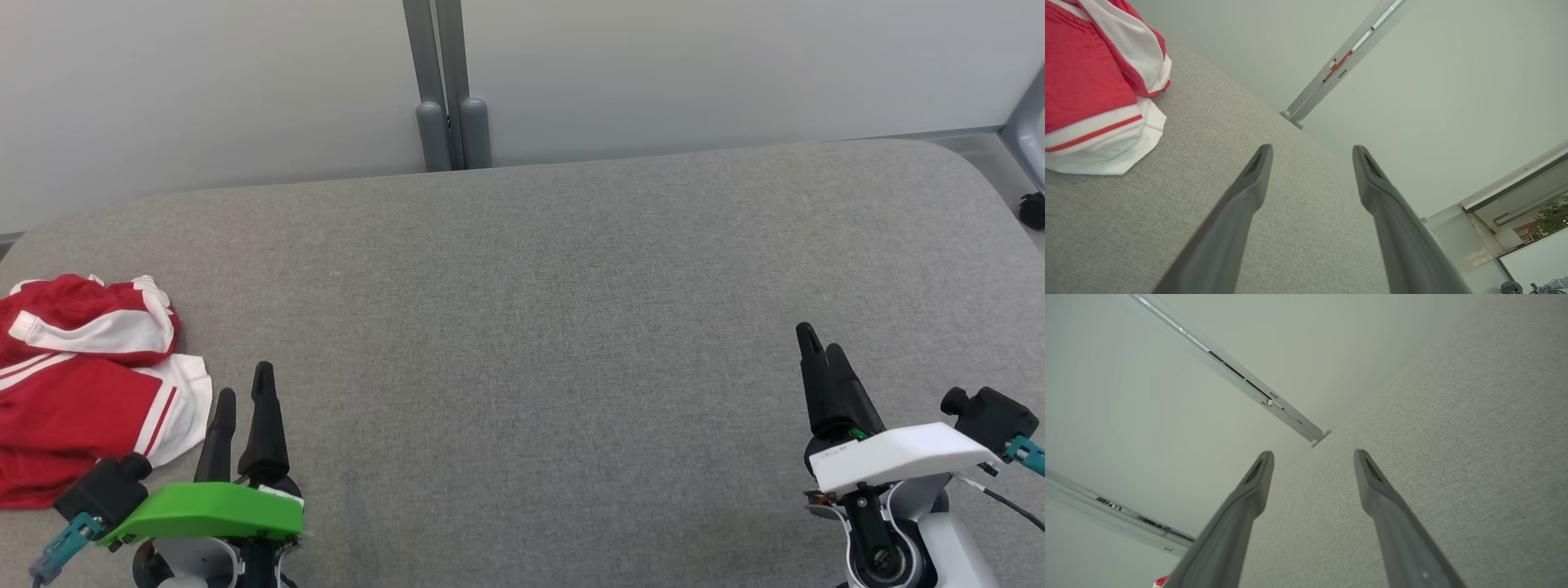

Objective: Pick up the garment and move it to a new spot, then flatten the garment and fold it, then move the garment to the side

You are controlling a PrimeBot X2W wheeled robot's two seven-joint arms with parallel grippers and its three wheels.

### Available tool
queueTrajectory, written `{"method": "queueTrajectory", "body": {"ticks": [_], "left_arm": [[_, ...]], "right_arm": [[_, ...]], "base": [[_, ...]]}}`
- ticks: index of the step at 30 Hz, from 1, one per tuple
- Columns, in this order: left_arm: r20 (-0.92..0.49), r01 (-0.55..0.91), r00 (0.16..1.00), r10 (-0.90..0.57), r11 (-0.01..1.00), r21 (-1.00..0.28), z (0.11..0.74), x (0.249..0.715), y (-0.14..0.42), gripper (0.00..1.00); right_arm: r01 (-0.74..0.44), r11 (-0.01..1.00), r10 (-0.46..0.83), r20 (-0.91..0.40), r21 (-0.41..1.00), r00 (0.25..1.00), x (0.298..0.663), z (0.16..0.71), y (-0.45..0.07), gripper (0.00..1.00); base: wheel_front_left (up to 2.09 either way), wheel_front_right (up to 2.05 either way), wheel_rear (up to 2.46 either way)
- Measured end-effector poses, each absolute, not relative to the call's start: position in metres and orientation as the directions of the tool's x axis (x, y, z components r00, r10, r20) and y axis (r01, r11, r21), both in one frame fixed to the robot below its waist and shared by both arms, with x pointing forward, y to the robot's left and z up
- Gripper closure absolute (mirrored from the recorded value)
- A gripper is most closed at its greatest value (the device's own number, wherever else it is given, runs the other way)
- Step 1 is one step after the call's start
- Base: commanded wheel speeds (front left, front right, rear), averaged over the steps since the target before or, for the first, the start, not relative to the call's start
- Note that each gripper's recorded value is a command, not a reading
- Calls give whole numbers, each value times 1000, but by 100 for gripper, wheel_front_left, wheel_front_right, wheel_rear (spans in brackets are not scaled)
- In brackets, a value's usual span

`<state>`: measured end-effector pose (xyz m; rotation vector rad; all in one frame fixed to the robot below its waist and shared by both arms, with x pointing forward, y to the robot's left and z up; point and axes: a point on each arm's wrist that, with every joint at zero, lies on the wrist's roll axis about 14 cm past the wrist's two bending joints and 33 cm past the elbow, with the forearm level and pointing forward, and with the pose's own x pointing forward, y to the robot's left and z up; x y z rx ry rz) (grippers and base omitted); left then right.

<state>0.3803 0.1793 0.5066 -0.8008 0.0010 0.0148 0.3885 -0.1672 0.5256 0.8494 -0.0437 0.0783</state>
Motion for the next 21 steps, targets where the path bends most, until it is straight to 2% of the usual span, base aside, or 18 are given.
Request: {"method": "queueTrajectory", "body": {"ticks": [9,21], "left_arm": [[14,2,1000,8,796,-605,512,380,175,0],[47,18,999,6,870,-493,518,381,172,0]], "right_arm": [[-121,775,81,92,620,992,390,530,-161,0],[-142,864,99,114,483,989,391,534,-156,0]], "base": [[0,0,0],[0,0,0]]}}
